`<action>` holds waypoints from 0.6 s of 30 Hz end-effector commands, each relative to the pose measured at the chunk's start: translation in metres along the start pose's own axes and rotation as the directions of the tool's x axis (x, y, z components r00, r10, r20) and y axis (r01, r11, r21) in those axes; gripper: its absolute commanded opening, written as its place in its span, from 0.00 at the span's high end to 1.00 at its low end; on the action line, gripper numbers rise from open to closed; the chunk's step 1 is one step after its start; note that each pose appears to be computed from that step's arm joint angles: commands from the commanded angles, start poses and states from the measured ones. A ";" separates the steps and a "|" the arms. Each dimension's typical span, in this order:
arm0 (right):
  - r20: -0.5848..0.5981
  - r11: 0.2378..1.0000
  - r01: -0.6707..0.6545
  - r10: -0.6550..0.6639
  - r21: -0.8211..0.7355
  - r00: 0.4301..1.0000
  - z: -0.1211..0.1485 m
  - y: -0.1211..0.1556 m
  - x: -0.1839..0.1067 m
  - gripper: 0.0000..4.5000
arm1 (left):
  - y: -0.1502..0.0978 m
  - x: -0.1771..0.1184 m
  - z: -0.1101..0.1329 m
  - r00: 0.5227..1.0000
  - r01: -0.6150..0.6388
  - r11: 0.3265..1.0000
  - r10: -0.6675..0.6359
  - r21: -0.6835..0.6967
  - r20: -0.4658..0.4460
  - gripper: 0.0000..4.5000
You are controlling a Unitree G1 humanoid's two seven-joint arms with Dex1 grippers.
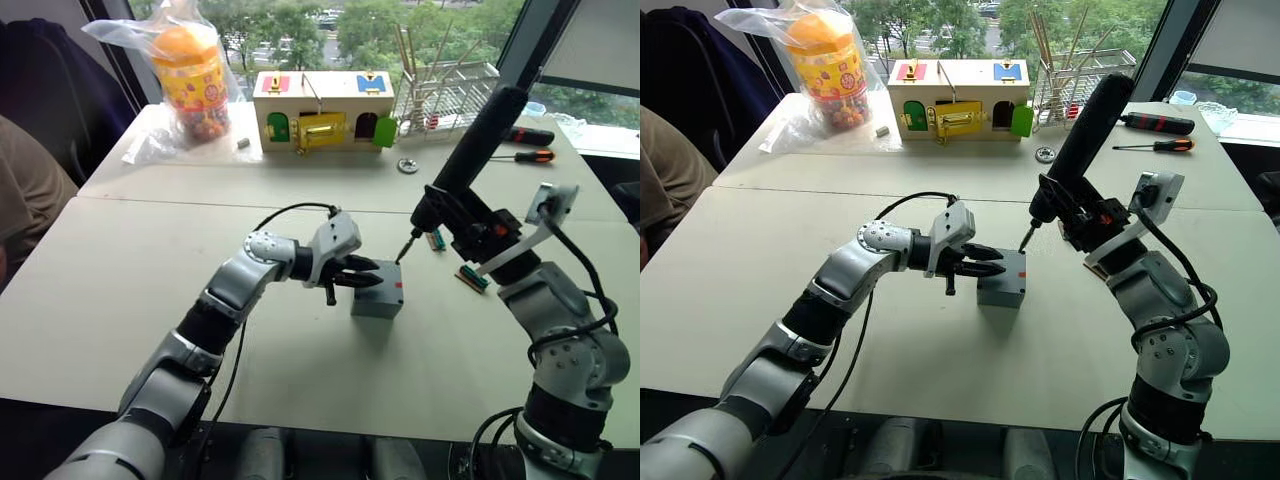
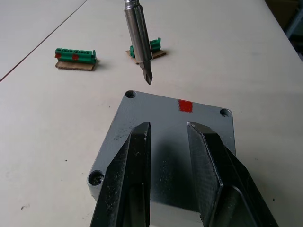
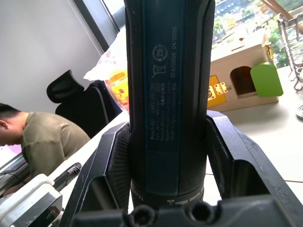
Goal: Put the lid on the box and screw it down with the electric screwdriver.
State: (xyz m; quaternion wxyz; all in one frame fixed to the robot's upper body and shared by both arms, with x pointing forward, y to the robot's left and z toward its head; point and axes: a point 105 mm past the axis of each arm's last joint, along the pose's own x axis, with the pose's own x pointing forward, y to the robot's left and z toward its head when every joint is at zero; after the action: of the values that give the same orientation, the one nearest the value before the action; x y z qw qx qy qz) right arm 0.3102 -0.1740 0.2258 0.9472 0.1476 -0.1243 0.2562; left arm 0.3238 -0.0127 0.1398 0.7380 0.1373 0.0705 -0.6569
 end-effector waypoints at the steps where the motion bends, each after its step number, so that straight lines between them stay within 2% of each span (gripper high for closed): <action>1: 0.071 0.996 -0.009 0.015 -0.088 0.997 0.016 0.003 0.000 0.59 | 0.004 -0.001 0.000 1.000 -0.016 0.999 0.016 0.028 -0.006 0.73; 18: 0.048 0.995 -0.010 0.014 -0.100 0.999 -0.001 -0.001 0.005 0.59 | 0.000 -0.004 -0.002 1.000 -0.005 0.999 0.006 0.032 -0.022 0.73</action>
State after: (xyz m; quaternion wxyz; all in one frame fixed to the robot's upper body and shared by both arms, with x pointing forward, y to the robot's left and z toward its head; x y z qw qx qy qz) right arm 0.3194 -0.1702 0.2124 0.9524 0.1199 -0.1289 0.2487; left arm 0.3251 -0.0100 0.1393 0.7366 0.1522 0.0671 -0.6556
